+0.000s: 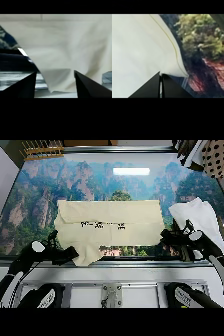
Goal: Fold the clothes and pants, and hang the long-sleeved shirts on hangers.
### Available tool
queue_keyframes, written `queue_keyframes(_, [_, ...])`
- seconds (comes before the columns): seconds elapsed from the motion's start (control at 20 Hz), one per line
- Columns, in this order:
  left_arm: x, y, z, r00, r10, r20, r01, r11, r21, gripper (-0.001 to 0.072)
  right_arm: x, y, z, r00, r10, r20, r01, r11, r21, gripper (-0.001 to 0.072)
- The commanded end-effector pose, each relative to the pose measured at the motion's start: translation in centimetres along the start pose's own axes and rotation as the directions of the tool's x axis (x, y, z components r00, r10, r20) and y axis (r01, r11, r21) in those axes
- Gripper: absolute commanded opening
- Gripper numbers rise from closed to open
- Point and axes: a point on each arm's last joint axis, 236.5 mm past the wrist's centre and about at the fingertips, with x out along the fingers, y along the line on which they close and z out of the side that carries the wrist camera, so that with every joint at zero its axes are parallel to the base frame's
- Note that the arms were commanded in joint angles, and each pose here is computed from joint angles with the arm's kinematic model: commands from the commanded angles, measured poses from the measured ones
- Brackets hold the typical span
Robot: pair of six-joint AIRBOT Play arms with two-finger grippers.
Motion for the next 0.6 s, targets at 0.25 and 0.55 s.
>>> queue_keyframes(0.25, [-4.7, -0.3, 2.8, 0.993, 0.072, 0.092, -0.081, 0.992, 0.099, 0.0006, -2.7, -0.5, -1.5, 0.992, -0.082, -0.098, 0.063, 0.981, -0.181, 0.0008])
queue_keyframes(0.55, [-11.9, 0.5, -1.3, 0.988, 0.089, 0.124, -0.102, 0.99, 0.101, 0.0006, -8.9, -3.3, -4.2, 0.947, -0.272, -0.174, 0.201, 0.918, -0.342, 0.0006])
